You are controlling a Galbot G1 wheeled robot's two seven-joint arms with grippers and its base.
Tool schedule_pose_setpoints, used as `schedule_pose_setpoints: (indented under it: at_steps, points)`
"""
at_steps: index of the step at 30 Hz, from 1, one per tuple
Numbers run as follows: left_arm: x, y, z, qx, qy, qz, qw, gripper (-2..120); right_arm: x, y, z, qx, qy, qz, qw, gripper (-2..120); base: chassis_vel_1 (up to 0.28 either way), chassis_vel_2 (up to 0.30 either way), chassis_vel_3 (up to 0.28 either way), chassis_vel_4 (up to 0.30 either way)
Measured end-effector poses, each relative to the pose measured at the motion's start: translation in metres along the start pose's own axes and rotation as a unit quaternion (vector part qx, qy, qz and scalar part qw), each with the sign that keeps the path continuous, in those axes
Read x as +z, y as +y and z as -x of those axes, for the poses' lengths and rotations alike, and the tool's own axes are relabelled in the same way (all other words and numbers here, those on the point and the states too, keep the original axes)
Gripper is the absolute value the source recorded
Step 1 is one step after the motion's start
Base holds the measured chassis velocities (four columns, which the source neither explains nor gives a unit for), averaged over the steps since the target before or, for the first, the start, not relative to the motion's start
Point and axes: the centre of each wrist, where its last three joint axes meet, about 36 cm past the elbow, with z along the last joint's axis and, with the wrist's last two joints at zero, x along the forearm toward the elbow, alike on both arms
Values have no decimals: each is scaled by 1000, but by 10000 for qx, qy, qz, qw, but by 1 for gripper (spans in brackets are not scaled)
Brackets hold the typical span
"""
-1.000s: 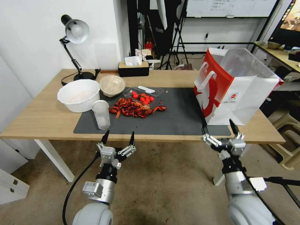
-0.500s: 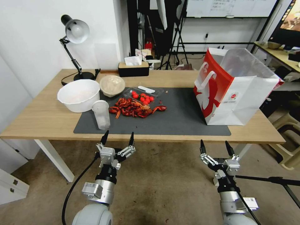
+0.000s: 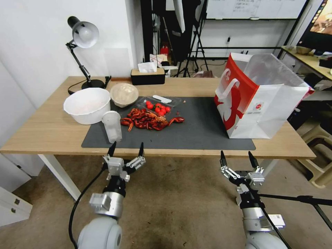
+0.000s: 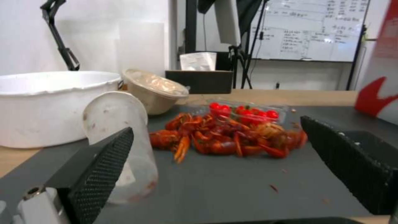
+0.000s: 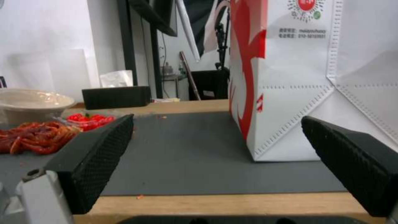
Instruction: Pick up the trash from the table and place it into the takeout bag.
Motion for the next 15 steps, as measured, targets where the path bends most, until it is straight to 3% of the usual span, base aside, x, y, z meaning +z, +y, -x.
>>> schedule_pose_setpoints:
  at_steps: [5, 15]
  points:
    - [-7, 18, 32, -196, 323, 53, 9993, 100, -2, 3, 5, -37, -19, -22, 10000, 100, 0, 0, 0, 0]
    - [-12, 41, 66, -569, 846, 392, 9940, 100, -3, 6, 9, -51, -25, -66, 10000, 100, 0, 0, 0, 0]
